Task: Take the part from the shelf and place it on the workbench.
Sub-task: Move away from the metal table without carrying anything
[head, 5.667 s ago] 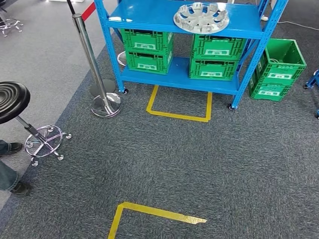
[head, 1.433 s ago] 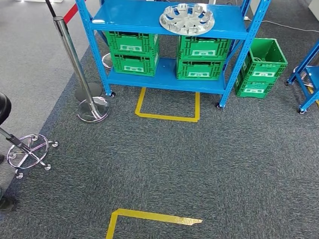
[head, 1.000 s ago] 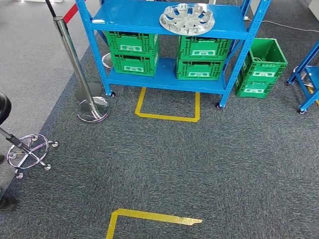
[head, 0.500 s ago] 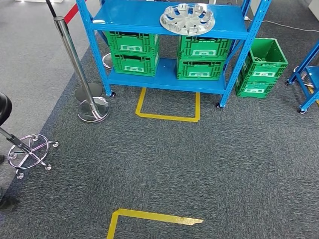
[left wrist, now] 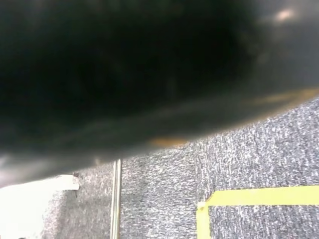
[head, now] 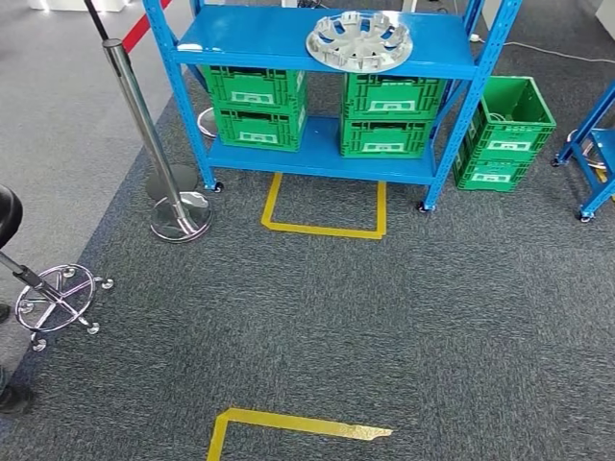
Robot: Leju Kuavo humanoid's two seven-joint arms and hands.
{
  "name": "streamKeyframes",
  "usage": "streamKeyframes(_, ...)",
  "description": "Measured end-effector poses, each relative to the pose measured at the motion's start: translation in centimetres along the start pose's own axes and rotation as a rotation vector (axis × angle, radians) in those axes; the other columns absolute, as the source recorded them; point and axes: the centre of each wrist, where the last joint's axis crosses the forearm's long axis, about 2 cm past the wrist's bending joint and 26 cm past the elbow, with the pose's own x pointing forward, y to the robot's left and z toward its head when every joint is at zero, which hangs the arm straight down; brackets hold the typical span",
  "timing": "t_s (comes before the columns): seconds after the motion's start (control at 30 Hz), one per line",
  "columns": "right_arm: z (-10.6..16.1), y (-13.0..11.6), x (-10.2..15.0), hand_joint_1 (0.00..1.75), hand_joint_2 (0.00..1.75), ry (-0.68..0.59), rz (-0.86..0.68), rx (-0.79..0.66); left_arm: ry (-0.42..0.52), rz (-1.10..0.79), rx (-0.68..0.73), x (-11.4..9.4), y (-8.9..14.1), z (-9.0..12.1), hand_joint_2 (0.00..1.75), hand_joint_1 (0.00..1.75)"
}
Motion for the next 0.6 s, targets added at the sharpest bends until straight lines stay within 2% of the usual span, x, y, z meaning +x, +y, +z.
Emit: streamKeyframes(0.6, 0.0, 0.08, -0.01, 0.0, 0.0, -0.001, 0.0, 0.004, -0.003, -0.008, 0.007, 0.01, 0.03, 0.21, 0.0, 0.0)
